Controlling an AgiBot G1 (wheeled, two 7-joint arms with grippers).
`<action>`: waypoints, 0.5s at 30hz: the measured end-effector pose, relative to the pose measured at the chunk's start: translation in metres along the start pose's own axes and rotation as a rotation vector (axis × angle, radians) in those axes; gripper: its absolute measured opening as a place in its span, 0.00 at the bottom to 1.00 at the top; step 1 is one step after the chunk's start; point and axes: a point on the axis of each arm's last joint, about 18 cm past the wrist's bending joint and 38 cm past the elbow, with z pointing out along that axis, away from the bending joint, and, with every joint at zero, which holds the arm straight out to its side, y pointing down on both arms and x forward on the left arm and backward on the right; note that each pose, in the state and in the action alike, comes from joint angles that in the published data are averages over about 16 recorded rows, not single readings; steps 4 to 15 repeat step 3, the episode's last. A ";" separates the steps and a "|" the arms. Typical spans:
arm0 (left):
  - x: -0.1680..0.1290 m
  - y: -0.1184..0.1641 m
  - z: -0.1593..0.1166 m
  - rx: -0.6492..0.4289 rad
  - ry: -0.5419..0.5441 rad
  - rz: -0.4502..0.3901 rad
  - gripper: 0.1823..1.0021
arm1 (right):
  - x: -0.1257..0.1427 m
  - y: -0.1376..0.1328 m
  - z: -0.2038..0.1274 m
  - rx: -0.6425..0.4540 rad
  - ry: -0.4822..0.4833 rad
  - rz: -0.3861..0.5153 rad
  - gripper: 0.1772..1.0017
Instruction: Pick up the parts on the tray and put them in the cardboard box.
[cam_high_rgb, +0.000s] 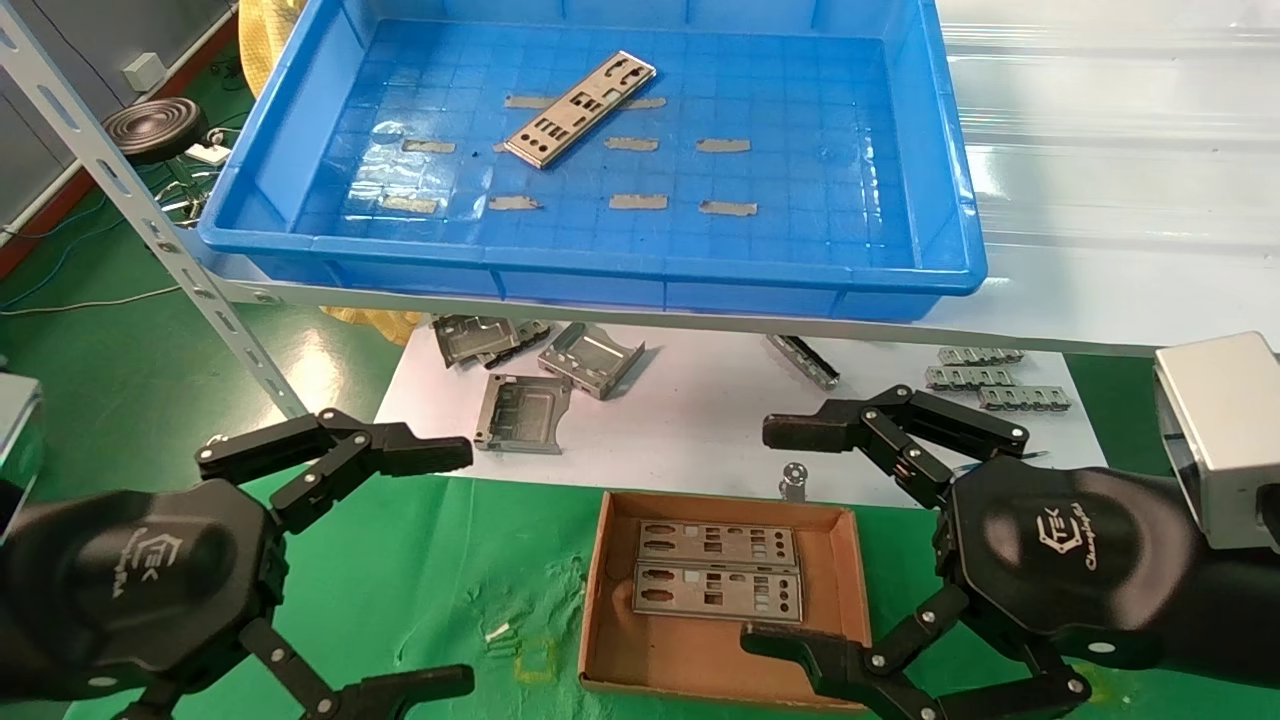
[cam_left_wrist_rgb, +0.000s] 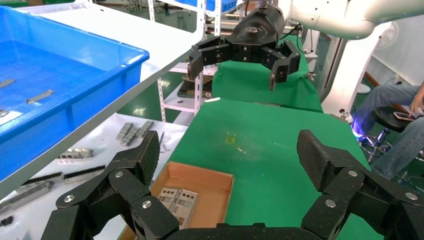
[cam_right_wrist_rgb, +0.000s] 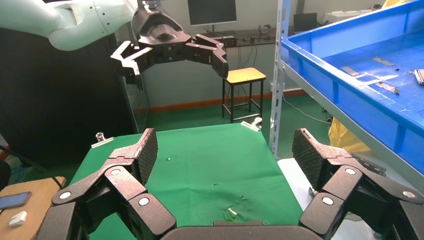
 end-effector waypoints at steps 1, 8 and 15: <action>0.001 -0.001 0.000 -0.001 0.001 0.001 1.00 | 0.000 0.000 0.000 0.000 0.000 0.000 1.00; 0.001 -0.001 0.000 0.000 0.001 0.002 1.00 | 0.000 0.000 0.000 0.000 0.000 0.000 1.00; 0.001 -0.001 0.000 0.000 0.001 0.002 1.00 | 0.000 0.000 0.000 0.000 0.000 0.000 1.00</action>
